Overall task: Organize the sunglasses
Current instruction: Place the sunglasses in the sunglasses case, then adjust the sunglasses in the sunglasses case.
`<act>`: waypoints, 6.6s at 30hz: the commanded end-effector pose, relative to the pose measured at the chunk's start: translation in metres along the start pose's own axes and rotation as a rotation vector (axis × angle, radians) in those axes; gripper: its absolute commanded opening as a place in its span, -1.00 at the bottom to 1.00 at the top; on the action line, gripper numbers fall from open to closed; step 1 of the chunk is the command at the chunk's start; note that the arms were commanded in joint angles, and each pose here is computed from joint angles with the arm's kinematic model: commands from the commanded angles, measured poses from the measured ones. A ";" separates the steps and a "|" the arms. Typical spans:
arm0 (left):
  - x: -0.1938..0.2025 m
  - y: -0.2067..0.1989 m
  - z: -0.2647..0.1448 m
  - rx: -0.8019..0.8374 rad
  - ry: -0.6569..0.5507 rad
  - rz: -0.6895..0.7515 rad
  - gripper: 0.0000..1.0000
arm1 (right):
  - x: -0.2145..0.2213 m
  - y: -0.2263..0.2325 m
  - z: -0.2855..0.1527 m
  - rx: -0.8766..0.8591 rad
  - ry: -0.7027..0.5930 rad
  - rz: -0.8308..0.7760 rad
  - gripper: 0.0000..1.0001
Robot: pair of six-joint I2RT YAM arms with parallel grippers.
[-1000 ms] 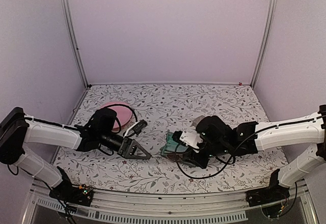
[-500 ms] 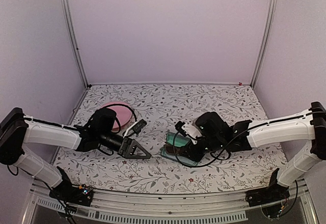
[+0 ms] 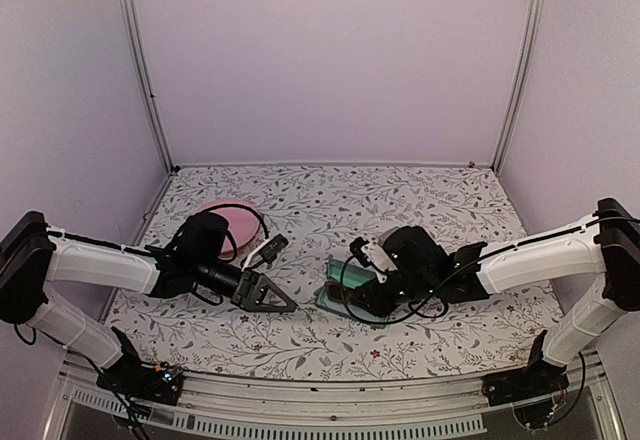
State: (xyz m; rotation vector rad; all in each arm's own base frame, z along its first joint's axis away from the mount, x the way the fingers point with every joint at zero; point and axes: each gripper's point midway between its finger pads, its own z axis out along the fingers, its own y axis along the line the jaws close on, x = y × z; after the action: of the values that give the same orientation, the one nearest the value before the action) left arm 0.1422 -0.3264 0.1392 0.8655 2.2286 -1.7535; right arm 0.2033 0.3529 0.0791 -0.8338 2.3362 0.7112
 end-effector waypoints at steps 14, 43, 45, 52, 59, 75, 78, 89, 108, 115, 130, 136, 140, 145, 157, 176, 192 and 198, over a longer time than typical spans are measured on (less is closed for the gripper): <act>-0.001 0.001 -0.004 -0.005 -0.009 0.017 0.65 | 0.006 -0.011 0.012 -0.010 -0.018 0.088 -0.39; 0.002 0.003 -0.004 -0.006 -0.010 0.014 0.64 | 0.016 -0.015 0.023 -0.047 -0.012 0.138 -0.29; 0.002 0.003 -0.004 -0.007 -0.009 0.015 0.64 | 0.017 -0.015 0.024 -0.046 -0.007 0.139 -0.27; 0.002 0.003 -0.004 -0.006 -0.011 0.011 0.64 | 0.018 -0.018 0.023 -0.032 -0.002 0.135 -0.22; 0.002 0.005 -0.003 -0.006 -0.011 0.009 0.64 | 0.009 -0.016 0.014 -0.019 -0.003 0.105 -0.07; 0.003 0.004 -0.002 0.004 -0.012 0.004 0.64 | 0.018 -0.002 -0.003 0.138 0.068 -0.055 0.21; 0.003 0.004 -0.002 0.006 -0.012 0.003 0.64 | 0.025 -0.002 -0.003 0.200 0.107 -0.102 0.25; 0.002 0.004 -0.001 0.013 -0.010 -0.001 0.64 | 0.042 -0.013 0.006 0.437 0.218 -0.239 0.36; 0.003 0.005 0.000 0.018 -0.006 -0.005 0.63 | 0.051 -0.022 -0.001 0.551 0.277 -0.293 0.36; 0.003 0.005 0.000 0.020 -0.008 -0.006 0.63 | 0.045 -0.022 -0.005 0.563 0.256 -0.288 0.33; 0.004 0.006 0.000 0.020 -0.008 -0.015 0.62 | 0.042 -0.024 -0.007 0.579 0.255 -0.308 0.16; 0.005 0.006 0.000 0.021 -0.011 -0.015 0.62 | 0.038 -0.022 -0.008 0.576 0.248 -0.316 0.12; 0.006 0.006 0.000 0.022 -0.010 -0.014 0.62 | 0.036 -0.020 -0.009 0.568 0.241 -0.322 0.11; 0.006 0.006 0.000 0.024 -0.010 -0.017 0.62 | 0.031 -0.017 -0.009 0.557 0.227 -0.337 0.11; 0.006 0.006 0.000 0.023 -0.010 -0.020 0.62 | 0.027 -0.017 -0.003 0.540 0.226 -0.392 0.15; 0.005 0.008 0.001 0.024 -0.009 -0.023 0.62 | 0.029 -0.018 -0.027 0.517 0.215 -0.337 0.15; 0.002 0.006 0.003 0.034 -0.009 -0.018 0.61 | 0.052 -0.025 -0.058 0.322 0.143 0.084 -0.10; 0.003 0.006 0.003 0.033 -0.010 -0.017 0.61 | 0.053 -0.030 -0.051 0.274 0.118 0.173 -0.21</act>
State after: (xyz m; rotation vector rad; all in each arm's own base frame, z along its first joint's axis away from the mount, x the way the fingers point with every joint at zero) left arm 0.1410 -0.3271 0.1282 0.8338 2.2410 -1.7919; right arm 0.1708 0.2675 0.0676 -0.6680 2.5585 0.2489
